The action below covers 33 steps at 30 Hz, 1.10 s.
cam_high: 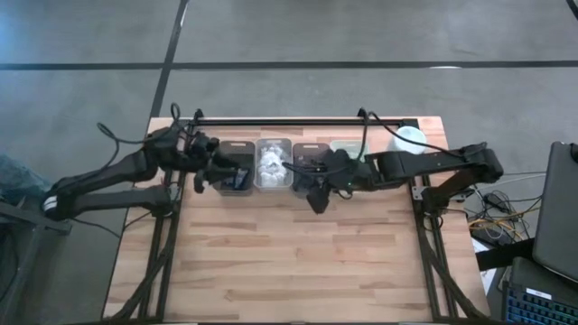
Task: Pick & Place Travel size toiletries
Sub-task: Return to Home Position
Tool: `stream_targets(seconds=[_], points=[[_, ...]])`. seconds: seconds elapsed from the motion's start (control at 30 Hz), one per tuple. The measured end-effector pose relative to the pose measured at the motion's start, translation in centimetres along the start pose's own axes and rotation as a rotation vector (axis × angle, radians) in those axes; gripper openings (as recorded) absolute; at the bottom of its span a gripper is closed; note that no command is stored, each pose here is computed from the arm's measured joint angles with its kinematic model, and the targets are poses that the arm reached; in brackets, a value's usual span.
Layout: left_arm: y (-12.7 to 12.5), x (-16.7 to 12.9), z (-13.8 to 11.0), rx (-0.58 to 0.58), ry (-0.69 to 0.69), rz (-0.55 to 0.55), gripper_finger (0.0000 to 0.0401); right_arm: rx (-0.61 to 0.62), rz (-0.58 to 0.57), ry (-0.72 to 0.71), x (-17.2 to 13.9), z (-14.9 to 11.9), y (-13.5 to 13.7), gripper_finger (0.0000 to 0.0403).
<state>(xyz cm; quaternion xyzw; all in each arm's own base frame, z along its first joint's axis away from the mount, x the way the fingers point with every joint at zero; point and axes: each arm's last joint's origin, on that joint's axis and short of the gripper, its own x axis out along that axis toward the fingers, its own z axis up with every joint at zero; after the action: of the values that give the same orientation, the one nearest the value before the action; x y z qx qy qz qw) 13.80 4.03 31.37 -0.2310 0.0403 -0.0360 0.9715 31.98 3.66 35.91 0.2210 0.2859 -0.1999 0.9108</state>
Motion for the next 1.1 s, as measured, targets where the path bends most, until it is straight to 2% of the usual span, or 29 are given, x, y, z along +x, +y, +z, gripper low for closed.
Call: stream_targets(seconds=[0.07,0.23,0.4,0.5,0.7,0.83,0.97,1.1], points=[[-0.1,-0.2,-0.3,-0.002,0.016,0.0,0.0188,0.026,0.065,-0.007,0.4,-1.3,-0.5,0.0231],[0.1,-0.4,-1.9,-0.019,-0.009,-0.044,0.0188,0.105,0.321,-0.116,1.6,-5.0,-2.2,0.0248],[0.7,-0.6,-4.7,-0.06,-0.125,-0.161,0.0188,0.183,0.462,-0.273,1.5,-8.7,-5.0,0.0264],[1.2,-0.9,-6.8,-0.096,-0.179,-0.229,0.0188,0.189,0.537,-0.3,0.8,-10.4,-6.5,0.0274],[1.7,-2.4,-9.7,-0.086,-0.282,-0.392,0.0188,0.207,0.563,-0.317,-1.0,-13.2,-9.5,0.0293],[1.7,-3.3,-10.6,-0.043,-0.314,-0.452,0.0188,0.184,0.581,-0.357,-2.2,-14.6,-11.2,0.0306],[2.0,-3.3,-11.2,-0.038,-0.263,-0.401,0.0188,0.176,0.59,-0.393,-3.0,-16.1,-12.7,0.0319],[2.1,-3.3,-11.5,-0.128,-0.22,-0.402,0.0188,0.183,0.592,-0.409,-3.1,-17.8,-14.2,0.0331]])
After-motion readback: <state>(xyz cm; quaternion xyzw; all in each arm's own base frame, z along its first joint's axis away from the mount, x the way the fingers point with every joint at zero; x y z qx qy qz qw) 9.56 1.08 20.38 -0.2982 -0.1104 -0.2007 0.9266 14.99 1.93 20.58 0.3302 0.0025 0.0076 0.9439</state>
